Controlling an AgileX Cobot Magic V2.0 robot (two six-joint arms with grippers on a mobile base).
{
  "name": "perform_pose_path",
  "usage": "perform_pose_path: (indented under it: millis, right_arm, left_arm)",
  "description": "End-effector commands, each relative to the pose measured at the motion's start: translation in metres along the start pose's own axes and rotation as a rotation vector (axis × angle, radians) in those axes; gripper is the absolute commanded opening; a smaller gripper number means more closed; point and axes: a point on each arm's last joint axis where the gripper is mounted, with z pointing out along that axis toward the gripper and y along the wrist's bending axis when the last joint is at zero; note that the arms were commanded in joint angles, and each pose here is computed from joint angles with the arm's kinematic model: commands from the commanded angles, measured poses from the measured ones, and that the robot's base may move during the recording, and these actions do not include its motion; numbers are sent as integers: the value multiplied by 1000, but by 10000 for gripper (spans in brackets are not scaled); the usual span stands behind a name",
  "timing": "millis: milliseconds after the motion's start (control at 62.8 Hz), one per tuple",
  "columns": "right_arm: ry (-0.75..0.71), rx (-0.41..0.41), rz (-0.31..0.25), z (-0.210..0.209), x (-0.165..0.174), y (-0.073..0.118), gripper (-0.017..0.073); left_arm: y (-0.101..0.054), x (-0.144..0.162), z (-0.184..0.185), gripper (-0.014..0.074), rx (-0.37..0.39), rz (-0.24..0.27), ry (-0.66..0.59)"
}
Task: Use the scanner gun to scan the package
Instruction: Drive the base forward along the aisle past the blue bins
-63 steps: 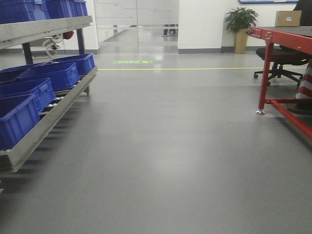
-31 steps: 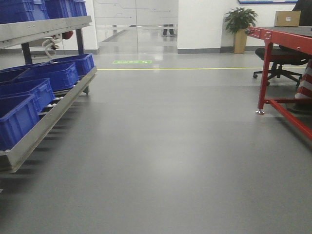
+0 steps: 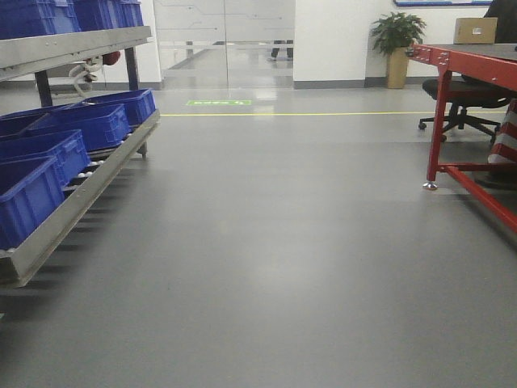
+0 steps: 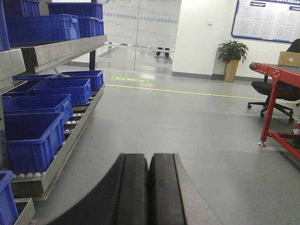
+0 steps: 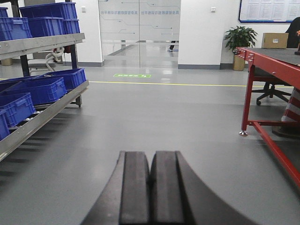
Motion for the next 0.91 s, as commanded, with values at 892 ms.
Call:
perform_pose_path:
  millis: [892]
  right_arm:
    - [-28,0,-4,0,-2,0,-169]
  left_arm:
    - [0,-3,0,-101,-4,0,-25]
